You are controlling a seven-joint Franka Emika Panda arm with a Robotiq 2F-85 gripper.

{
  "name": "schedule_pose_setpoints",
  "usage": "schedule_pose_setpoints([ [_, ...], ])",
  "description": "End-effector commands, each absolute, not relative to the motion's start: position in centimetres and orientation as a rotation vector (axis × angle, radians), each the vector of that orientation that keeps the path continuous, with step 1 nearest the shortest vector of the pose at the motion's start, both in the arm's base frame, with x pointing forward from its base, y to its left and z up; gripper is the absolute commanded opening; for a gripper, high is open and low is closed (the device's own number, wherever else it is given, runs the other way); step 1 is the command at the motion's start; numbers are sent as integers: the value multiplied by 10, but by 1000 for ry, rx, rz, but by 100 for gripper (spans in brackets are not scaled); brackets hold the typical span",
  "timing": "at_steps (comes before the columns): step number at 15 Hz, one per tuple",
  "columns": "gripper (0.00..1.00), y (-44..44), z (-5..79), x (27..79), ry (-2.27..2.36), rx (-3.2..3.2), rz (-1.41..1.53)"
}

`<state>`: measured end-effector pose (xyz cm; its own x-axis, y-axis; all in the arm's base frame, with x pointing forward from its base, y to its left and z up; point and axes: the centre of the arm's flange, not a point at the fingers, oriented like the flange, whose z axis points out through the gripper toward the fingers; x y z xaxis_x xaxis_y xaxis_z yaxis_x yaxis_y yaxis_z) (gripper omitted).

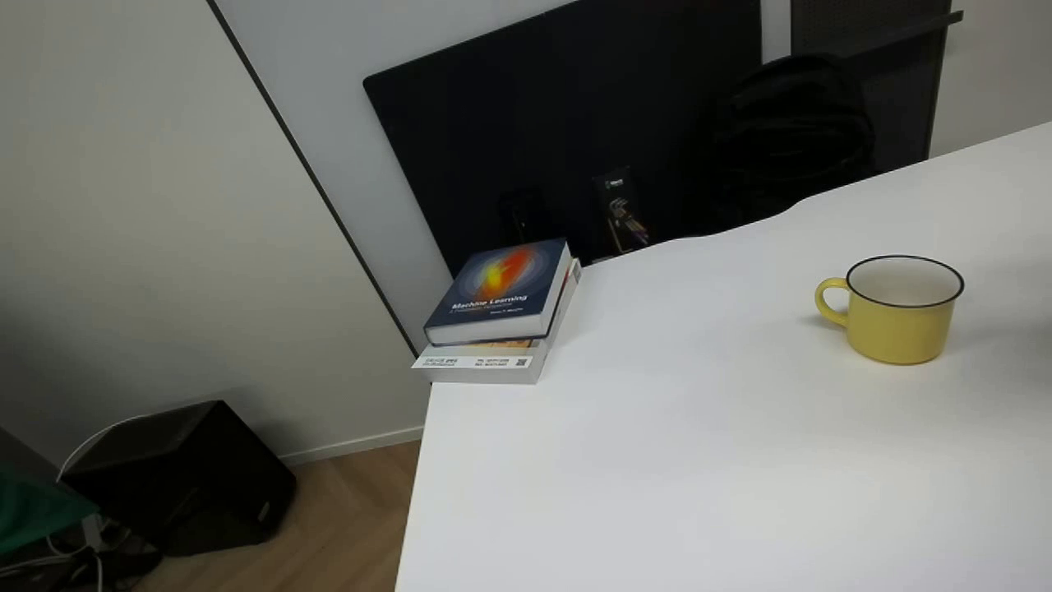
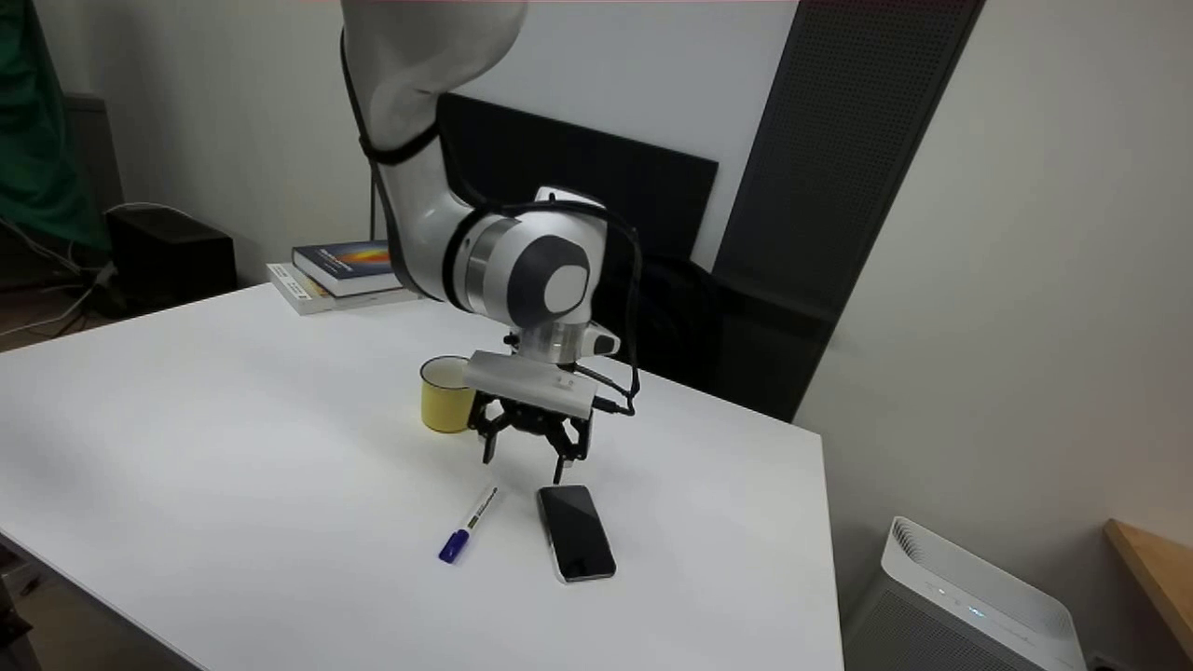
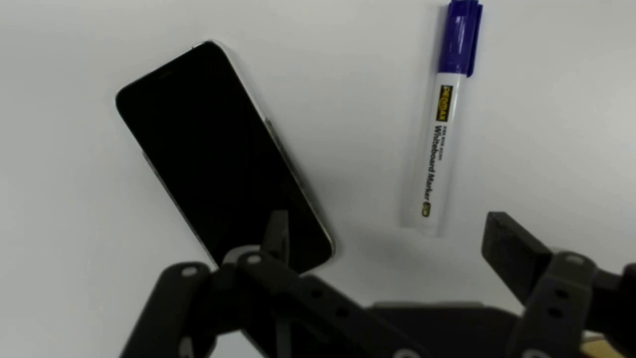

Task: Remove the blue marker from the yellow mug

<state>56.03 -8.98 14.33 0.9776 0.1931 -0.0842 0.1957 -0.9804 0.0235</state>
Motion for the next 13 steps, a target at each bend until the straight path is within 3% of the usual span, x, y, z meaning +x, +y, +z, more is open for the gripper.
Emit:
schedule_pose_setpoints([
  [1,100,-75,176,572,215,3039,-157],
  [10,100,-46,243,583,195,3003,-118],
  [13,100,-48,228,584,249,3021,-104],
])
